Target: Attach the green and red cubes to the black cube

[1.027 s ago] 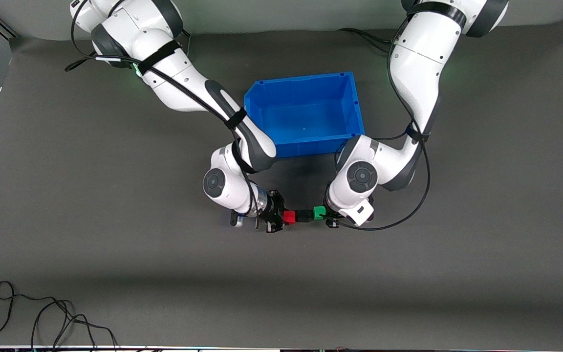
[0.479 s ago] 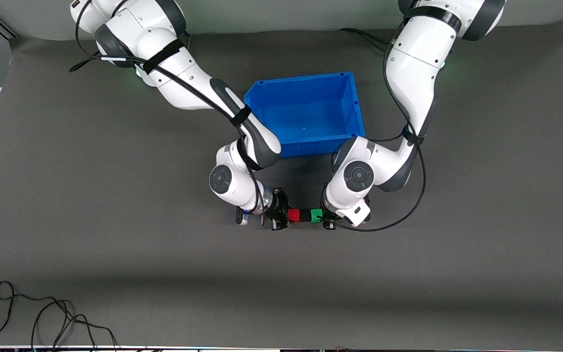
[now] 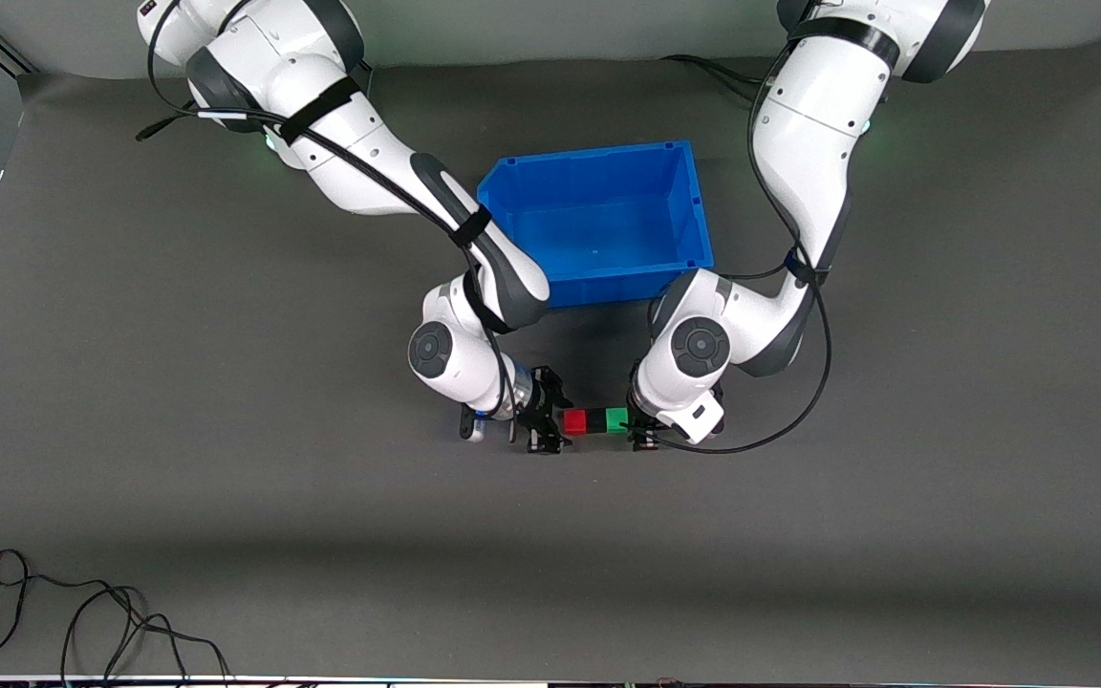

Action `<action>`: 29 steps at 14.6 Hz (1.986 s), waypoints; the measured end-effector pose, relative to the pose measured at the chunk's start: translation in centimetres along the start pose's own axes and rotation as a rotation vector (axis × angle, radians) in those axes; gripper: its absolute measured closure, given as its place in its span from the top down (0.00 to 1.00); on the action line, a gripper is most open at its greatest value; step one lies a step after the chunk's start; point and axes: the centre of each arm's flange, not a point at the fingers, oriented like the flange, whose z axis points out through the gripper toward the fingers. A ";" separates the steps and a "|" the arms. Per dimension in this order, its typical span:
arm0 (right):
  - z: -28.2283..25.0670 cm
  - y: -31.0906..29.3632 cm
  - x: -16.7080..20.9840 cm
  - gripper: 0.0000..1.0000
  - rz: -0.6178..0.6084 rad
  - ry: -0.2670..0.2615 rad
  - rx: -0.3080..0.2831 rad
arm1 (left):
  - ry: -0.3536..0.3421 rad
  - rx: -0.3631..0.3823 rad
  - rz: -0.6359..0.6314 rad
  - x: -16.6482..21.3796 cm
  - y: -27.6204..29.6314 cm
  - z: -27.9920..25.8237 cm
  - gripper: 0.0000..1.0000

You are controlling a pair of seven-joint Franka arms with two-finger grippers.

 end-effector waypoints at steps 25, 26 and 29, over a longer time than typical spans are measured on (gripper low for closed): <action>-50.4 -10.6 22.1 1.00 -1.236 0.353 -0.366 | 0.014 0.206 1.241 31.8 0.4 -37.6 1.00; -51.5 -9.8 22.3 1.00 -1.275 0.361 -0.380 | 0.027 0.218 1.265 32.1 -0.1 -38.2 1.00; -54.4 -7.2 21.6 1.00 -1.405 0.360 -0.398 | 0.061 0.257 1.320 31.5 -1.1 -39.3 1.00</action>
